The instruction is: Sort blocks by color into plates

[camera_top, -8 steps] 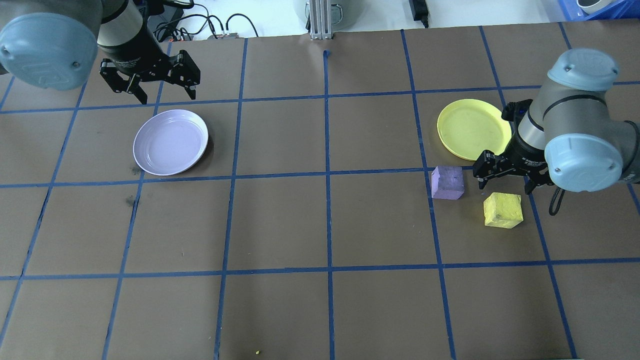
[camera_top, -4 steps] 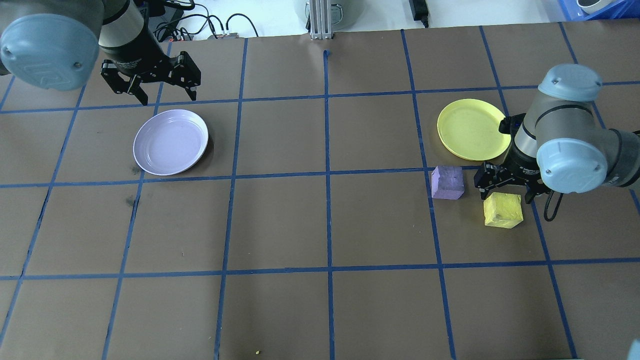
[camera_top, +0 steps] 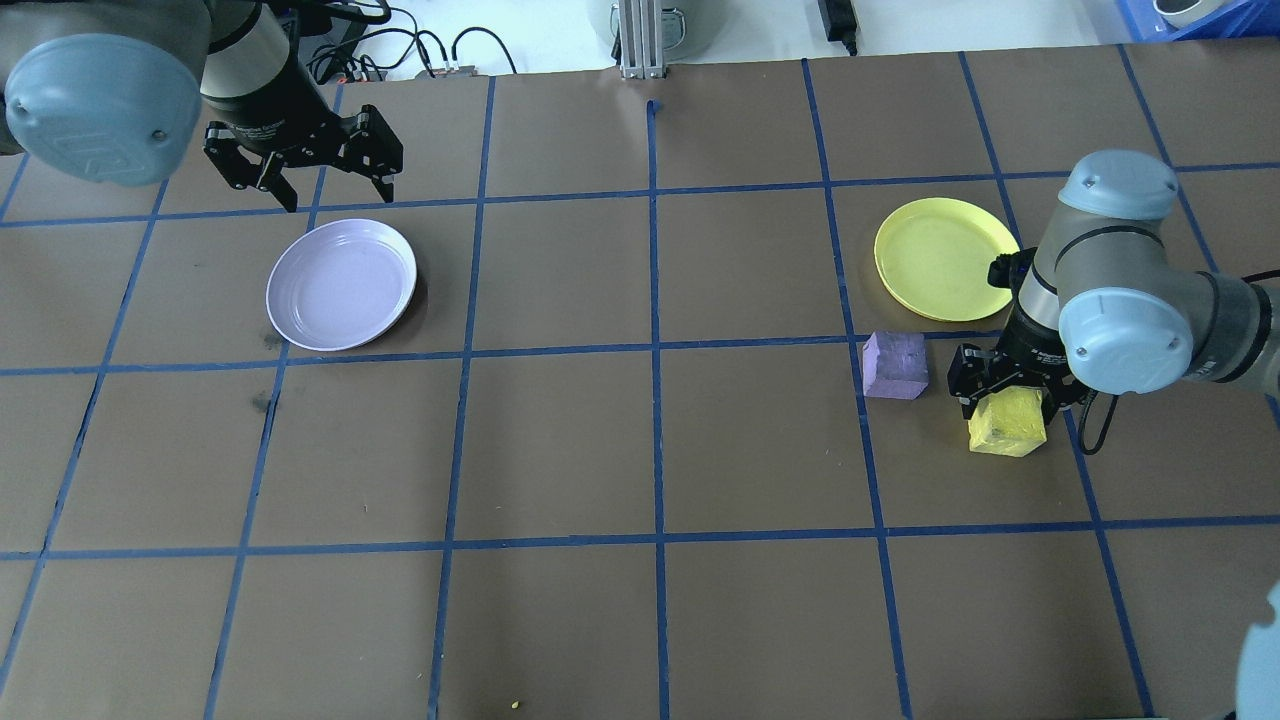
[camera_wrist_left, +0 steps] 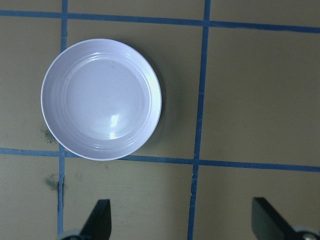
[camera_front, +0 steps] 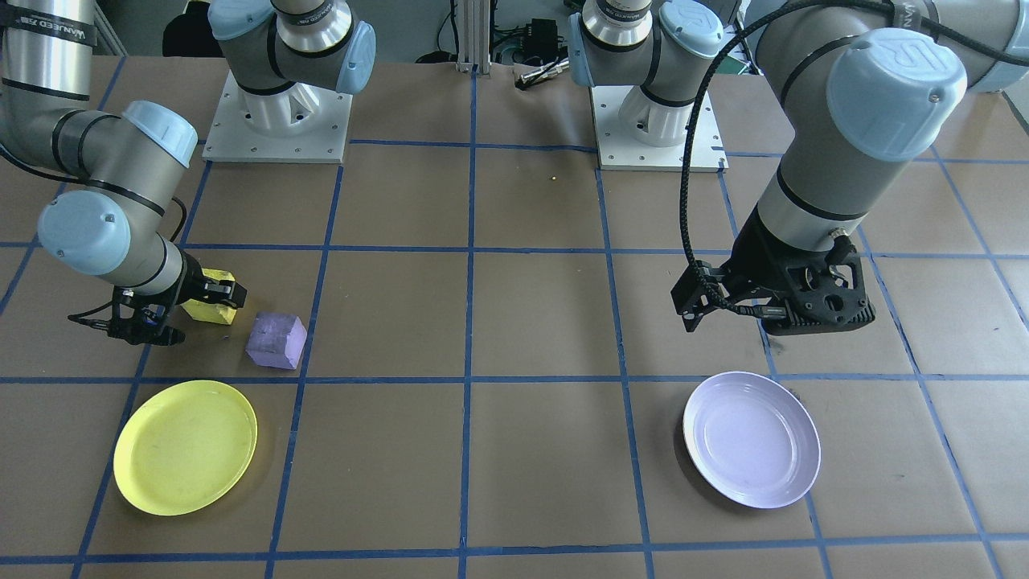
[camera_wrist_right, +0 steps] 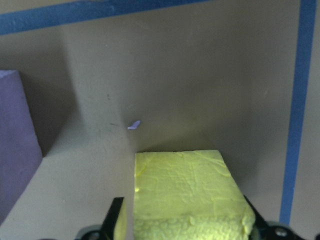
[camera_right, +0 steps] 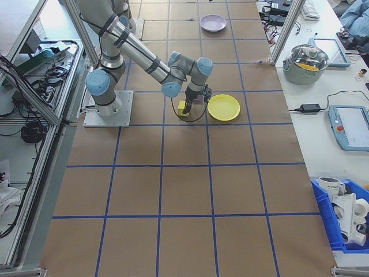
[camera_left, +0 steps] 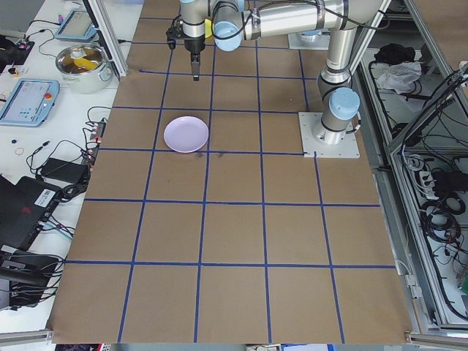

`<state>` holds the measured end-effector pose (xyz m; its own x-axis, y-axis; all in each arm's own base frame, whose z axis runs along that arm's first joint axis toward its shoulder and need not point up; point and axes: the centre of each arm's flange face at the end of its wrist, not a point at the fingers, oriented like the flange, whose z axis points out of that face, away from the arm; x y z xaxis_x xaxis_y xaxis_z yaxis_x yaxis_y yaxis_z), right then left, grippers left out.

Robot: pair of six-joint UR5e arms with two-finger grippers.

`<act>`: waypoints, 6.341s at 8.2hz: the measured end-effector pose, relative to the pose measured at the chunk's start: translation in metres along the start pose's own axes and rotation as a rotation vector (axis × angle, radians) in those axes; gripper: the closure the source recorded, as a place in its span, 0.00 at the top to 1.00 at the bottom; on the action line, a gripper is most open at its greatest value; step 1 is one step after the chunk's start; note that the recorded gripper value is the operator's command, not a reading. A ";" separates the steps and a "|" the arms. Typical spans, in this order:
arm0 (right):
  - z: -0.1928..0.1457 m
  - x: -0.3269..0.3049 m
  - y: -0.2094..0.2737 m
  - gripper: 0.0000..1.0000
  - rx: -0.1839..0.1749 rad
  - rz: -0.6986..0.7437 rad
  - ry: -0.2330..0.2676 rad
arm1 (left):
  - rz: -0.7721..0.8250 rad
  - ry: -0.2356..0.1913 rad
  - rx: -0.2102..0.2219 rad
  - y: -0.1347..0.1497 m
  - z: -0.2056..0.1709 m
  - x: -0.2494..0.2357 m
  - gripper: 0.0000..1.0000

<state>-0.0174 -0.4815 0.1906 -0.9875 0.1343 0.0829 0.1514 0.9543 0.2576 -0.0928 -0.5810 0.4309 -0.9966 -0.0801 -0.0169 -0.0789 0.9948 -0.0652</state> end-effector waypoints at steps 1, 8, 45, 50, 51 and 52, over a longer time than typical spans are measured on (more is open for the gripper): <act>-0.001 0.000 0.000 0.00 -0.012 -0.034 -0.002 | -0.001 0.000 -0.001 -0.002 0.001 0.000 1.00; -0.133 -0.029 -0.115 0.00 0.094 -0.139 0.008 | -0.003 0.000 0.001 -0.004 0.005 -0.001 1.00; -0.082 -0.446 0.075 0.43 0.172 -0.156 -0.050 | 0.015 -0.004 0.006 -0.010 0.011 -0.006 1.00; -0.046 -0.462 0.075 1.00 0.120 -0.109 -0.065 | 0.016 -0.001 -0.003 -0.010 0.013 -0.007 1.00; -0.044 -0.464 0.073 1.00 0.119 -0.106 -0.068 | 0.016 -0.002 -0.004 -0.010 0.014 -0.007 1.00; -0.050 -0.465 0.073 1.00 0.127 -0.107 -0.077 | 0.016 -0.002 -0.005 -0.010 0.014 -0.007 1.00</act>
<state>0.4551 -0.4872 0.2189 -0.9989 0.0457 -0.0132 0.0435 0.9896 0.1371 -0.0847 -0.5915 0.4174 -0.9977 -0.0643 -0.0202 -0.0630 0.9962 -0.0598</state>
